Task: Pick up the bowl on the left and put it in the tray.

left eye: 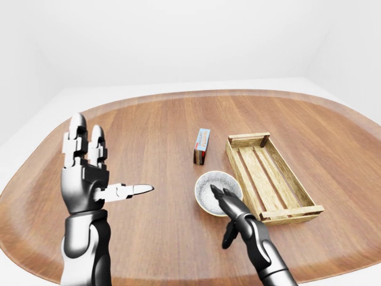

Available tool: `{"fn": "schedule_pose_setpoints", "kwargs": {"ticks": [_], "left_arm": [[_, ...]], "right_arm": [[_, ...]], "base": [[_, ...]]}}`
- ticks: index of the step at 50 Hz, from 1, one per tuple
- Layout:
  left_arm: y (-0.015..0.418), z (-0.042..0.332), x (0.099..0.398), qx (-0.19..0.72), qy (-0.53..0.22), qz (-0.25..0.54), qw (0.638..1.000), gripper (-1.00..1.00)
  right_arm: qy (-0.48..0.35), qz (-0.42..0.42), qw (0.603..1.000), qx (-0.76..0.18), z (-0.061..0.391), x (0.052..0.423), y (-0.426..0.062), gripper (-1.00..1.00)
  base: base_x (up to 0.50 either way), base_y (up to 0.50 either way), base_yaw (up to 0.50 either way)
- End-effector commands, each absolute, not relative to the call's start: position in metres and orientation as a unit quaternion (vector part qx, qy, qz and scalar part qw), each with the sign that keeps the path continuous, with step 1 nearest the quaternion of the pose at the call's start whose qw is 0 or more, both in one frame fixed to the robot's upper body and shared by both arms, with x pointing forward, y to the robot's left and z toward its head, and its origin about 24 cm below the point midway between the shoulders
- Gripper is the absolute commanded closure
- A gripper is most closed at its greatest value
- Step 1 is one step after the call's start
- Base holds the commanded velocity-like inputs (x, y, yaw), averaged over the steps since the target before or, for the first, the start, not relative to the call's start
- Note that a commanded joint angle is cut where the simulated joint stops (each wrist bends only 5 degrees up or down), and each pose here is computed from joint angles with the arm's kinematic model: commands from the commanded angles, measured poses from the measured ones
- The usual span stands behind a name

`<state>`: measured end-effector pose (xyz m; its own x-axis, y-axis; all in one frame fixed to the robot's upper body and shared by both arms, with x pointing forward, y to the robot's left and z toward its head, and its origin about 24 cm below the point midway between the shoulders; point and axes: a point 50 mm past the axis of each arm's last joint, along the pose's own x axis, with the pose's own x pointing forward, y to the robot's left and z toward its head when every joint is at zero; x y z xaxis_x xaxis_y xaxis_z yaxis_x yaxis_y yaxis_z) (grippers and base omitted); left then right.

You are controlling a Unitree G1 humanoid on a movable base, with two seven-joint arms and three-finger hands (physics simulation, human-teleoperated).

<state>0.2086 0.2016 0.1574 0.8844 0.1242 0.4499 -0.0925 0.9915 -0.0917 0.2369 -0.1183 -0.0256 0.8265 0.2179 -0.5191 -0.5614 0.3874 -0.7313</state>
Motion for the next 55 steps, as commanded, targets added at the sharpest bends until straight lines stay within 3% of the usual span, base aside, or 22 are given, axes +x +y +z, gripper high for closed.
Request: {"fn": "schedule_pose_setpoints", "kwargs": {"ticks": [1,27,29,31,32,55], "left_arm": [[0.201,0.139,0.217,-0.035,-0.193,0.059,0.979,-1.0],[0.197,0.131,0.217,-0.034,-0.174,0.055,0.983,-1.0],[0.198,0.134,0.217,-0.034,-0.181,0.056,0.981,-1.0],[0.199,0.137,0.217,-0.033,-0.186,0.057,0.98,-1.0],[0.199,0.132,0.218,-0.034,-0.177,0.057,0.982,-1.0],[0.199,0.133,0.22,-0.034,-0.178,0.057,0.982,-1.0]], "right_arm": [[0.21,0.254,0.808,-0.489,-0.051,0.231,-0.115,-1.0],[0.228,0.279,0.798,-0.483,-0.063,0.214,-0.109,-1.0],[0.23,0.284,0.796,-0.482,-0.064,0.212,-0.108,-0.34],[0.227,0.287,0.797,-0.48,-0.063,0.211,-0.106,0.69],[0.225,0.291,0.797,-0.479,-0.062,0.209,-0.104,1.0],[0.212,0.307,0.798,-0.473,-0.056,0.204,-0.097,1.0]], "base": [[0.0,0.0,0.0],[0.0,0.0,0.0],[0.0,0.0,0.0],[0.0,0.0,0.0],[0.0,0.0,0.0],[0.0,0.0,0.0]]}}
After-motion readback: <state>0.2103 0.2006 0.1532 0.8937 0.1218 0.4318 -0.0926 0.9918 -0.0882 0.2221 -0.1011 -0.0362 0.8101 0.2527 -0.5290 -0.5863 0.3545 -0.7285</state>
